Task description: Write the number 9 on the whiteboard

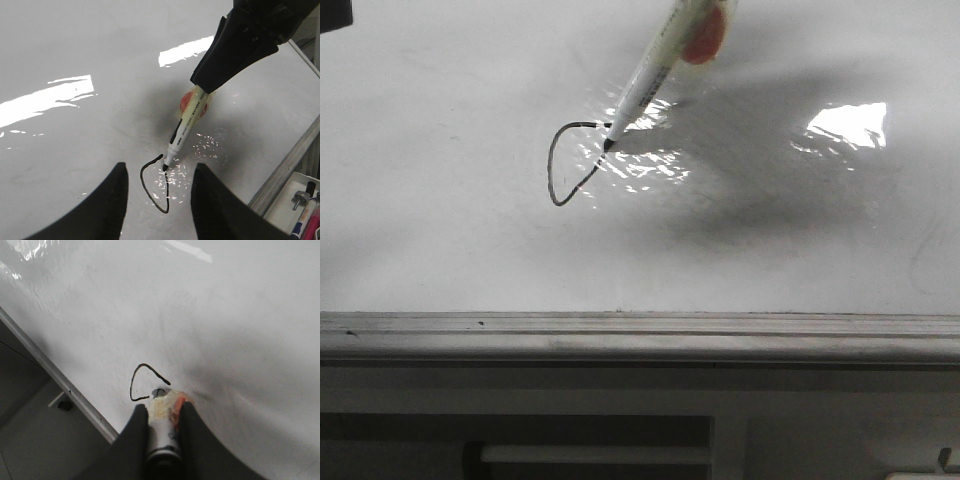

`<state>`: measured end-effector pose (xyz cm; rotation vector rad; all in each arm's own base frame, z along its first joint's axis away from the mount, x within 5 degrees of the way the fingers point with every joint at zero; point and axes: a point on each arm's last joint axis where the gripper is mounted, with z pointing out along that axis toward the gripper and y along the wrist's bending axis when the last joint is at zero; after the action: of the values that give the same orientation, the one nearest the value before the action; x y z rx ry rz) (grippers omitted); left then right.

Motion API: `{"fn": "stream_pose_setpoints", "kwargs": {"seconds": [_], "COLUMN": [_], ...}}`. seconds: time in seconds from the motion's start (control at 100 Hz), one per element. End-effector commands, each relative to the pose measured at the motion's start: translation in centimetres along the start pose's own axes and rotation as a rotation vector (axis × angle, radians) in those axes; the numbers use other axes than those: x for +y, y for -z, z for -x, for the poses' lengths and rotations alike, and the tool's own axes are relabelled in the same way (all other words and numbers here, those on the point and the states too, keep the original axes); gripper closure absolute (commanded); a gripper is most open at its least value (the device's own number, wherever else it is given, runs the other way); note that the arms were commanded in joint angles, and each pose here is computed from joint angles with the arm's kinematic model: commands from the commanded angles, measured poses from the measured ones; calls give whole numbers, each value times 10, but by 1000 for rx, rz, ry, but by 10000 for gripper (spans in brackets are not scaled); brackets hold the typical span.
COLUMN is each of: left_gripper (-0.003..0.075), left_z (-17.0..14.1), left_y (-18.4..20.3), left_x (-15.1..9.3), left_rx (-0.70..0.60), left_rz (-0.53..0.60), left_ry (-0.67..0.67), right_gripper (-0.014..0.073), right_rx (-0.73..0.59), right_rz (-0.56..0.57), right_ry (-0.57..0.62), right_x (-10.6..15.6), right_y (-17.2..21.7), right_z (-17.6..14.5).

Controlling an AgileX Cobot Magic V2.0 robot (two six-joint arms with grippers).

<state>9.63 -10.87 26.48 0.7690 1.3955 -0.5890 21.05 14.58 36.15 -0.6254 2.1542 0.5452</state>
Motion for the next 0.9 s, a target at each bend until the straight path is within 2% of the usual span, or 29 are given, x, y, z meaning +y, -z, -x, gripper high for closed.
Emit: {"fn": "stream_pose_setpoints", "kwargs": {"seconds": [0.0, 0.14, 0.35, 0.55, 0.69, 0.89], "left_gripper": [437, 437, 437, 437, 436, 437], "left_z": [16, 16, 15, 11, 8, -4], "left_y": [-1, -1, -1, -2, -4, -21], "left_x": [2, 2, 2, 1, -9, -30], "left_rx": [-100, -100, -91, -47, -32, 12], "left_rz": [7, 7, 8, 2, -79, -219], "left_ry": [21, 21, 21, 4, -71, -61], "right_gripper": [641, 641, 641, 641, 641, 641], "right_rx": [-154, -97, 33, -40, -81, -68], "right_rz": [-42, -31, 0, 12, 70, 183], "right_ry": [35, 28, -67, -50, -26, -19], "right_x": [-3, -2, -6, 1, 17, 44], "right_y": [15, 11, -13, -8, 7, 10], "right_z": [20, 12, -30, -26, -21, -25]}}
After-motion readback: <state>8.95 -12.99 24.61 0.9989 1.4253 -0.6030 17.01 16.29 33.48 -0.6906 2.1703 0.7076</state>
